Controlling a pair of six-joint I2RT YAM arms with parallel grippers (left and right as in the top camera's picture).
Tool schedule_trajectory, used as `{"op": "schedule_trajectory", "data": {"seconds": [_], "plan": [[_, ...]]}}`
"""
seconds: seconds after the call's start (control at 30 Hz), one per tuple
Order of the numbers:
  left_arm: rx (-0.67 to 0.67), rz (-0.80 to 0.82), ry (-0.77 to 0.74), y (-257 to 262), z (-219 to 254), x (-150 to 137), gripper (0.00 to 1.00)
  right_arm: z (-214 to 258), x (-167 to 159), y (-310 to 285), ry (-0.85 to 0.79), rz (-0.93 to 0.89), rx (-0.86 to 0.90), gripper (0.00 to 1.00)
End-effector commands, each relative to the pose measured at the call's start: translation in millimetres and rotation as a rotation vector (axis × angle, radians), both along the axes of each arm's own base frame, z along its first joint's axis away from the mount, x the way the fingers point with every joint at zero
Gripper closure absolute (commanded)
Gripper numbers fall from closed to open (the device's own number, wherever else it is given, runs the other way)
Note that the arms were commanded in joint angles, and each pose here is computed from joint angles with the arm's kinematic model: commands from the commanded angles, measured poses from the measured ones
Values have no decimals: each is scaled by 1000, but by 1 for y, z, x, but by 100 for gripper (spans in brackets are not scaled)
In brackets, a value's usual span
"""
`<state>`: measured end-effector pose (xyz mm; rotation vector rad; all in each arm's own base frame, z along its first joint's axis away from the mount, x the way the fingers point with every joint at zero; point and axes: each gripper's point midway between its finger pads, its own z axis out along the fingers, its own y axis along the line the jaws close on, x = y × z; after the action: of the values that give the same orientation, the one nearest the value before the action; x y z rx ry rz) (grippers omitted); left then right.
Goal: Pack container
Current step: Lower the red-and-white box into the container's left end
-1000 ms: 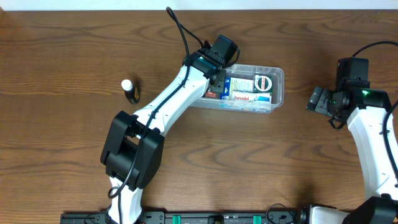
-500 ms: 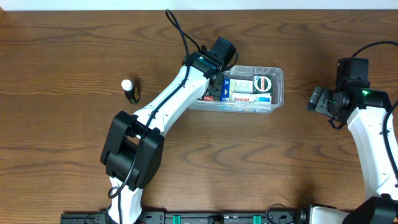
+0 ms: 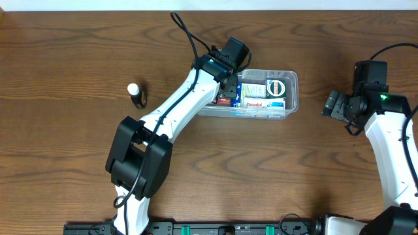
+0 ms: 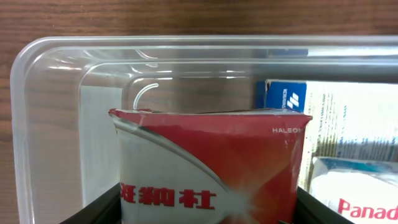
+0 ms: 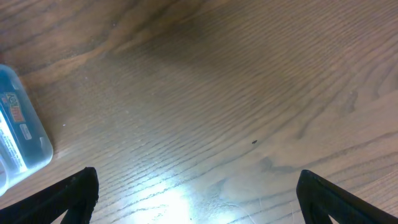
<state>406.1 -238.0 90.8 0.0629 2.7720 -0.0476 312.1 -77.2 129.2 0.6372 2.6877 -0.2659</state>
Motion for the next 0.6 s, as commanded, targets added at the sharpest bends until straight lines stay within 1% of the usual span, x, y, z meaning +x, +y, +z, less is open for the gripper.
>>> {"op": "schedule_trajectory", "data": {"seconds": [0.0,0.3,0.57], "plan": [[-3,43,15,2,-9,0,37,3,0,-3,-3,2,-11,1],[18,42,43,2,-28,0,37,3,0,-3,-3,2,-11,1],[18,26,32,0,-29,3,37,3,0,-3,-4,2,-11,1]]}}
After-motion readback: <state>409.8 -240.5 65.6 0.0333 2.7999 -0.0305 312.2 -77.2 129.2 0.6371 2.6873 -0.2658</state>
